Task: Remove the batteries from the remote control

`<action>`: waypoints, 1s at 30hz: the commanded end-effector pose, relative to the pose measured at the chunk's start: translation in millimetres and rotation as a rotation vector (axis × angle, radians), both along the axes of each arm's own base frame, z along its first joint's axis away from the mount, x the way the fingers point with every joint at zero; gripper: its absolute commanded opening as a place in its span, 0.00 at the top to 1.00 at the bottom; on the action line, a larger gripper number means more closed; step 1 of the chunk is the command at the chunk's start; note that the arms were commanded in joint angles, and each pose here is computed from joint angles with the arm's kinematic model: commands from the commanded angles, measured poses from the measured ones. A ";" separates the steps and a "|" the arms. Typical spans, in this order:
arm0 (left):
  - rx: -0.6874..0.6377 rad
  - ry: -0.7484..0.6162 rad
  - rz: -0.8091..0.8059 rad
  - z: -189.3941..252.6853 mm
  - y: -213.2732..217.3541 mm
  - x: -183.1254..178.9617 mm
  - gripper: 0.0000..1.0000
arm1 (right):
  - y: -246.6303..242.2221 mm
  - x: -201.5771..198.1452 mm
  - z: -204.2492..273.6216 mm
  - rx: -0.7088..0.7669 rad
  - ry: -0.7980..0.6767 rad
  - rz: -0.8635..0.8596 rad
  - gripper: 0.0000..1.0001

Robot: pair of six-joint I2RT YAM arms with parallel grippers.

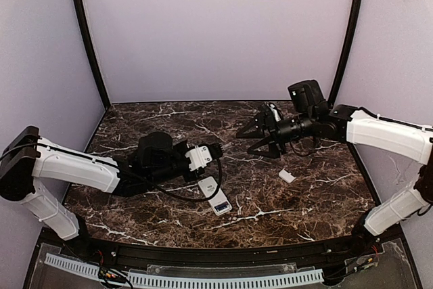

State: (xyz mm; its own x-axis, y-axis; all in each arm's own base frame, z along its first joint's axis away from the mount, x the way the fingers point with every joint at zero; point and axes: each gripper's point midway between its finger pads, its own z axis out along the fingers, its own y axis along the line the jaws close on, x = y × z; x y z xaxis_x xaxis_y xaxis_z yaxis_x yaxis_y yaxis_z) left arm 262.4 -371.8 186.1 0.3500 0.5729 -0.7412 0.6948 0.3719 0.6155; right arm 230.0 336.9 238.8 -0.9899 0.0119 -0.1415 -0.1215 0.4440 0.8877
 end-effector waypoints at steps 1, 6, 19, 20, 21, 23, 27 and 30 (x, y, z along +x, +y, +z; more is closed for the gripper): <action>0.009 -0.115 -0.009 7.3 -5.4 -0.8 1.00 | 10.8 4.3 -7.4 0.012 0.092 -0.050 0.28; 0.027 -0.155 -0.016 8.2 -11.0 -2.3 1.00 | 21.5 7.2 -18.6 -0.015 0.141 -0.079 0.28; 0.052 -0.184 -0.007 5.2 -20.2 -3.3 1.00 | 38.7 14.5 -34.5 -0.017 0.171 -0.129 0.32; 0.052 -0.185 -0.008 4.9 -20.9 -3.4 1.00 | 39.2 15.1 -35.0 -0.015 0.172 -0.133 0.33; 0.053 -0.184 -0.009 3.8 -21.6 -3.7 1.00 | 40.0 15.6 -35.1 -0.013 0.172 -0.135 0.34; 0.051 -0.182 -0.009 3.7 -22.6 -3.7 1.00 | 40.9 16.3 -36.3 -0.014 0.174 -0.139 0.35; 0.045 -0.180 -0.013 4.4 -24.5 -4.5 1.00 | 43.1 17.0 -38.3 -0.015 0.173 -0.148 0.38; 0.038 -0.180 -0.015 5.6 -26.2 -5.3 1.00 | 45.1 15.5 -43.2 -0.017 0.178 -0.148 0.41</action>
State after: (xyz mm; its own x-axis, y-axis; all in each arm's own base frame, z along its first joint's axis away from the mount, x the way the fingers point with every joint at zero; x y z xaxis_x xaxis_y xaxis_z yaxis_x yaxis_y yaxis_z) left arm 256.0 -390.2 173.3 0.4652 0.6249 -0.6270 0.5997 0.2985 0.7425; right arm 243.2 374.4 197.2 -0.9879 0.1472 0.0489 0.1137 0.4725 0.8740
